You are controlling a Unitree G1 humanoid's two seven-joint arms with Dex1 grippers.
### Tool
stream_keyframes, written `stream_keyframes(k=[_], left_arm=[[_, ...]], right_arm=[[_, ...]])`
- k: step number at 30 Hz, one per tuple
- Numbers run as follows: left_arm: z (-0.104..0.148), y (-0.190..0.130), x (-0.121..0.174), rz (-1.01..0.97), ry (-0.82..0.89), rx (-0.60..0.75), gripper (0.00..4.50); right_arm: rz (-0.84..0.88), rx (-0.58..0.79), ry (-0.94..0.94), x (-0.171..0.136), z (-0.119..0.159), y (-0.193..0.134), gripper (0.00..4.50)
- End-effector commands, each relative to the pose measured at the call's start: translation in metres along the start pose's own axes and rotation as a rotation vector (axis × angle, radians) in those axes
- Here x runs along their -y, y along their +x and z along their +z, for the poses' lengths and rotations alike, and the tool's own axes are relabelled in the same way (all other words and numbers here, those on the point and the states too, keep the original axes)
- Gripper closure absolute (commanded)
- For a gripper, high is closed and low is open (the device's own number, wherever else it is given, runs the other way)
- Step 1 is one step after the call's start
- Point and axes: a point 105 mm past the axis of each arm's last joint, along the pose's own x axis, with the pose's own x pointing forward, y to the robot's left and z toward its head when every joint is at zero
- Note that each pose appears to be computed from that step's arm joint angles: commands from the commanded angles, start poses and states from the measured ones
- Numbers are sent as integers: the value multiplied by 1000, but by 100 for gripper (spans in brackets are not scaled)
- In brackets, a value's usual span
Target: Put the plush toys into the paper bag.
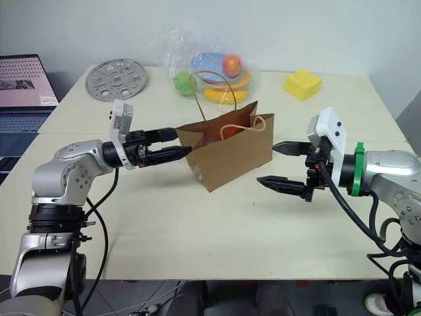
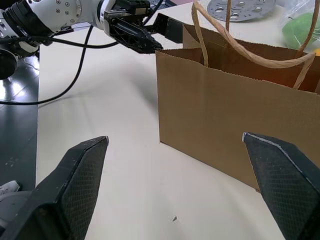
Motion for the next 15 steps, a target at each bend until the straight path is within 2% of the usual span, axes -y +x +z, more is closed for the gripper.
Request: stream_keyframes(k=[1, 15], left_arm=[[8, 0, 11, -23, 57, 1, 30], [-5, 10, 17, -2, 82, -31, 30]], right_arm=[[-7, 11, -43, -2, 8, -4, 0], [-1, 9, -50, -2, 8, 0, 0]])
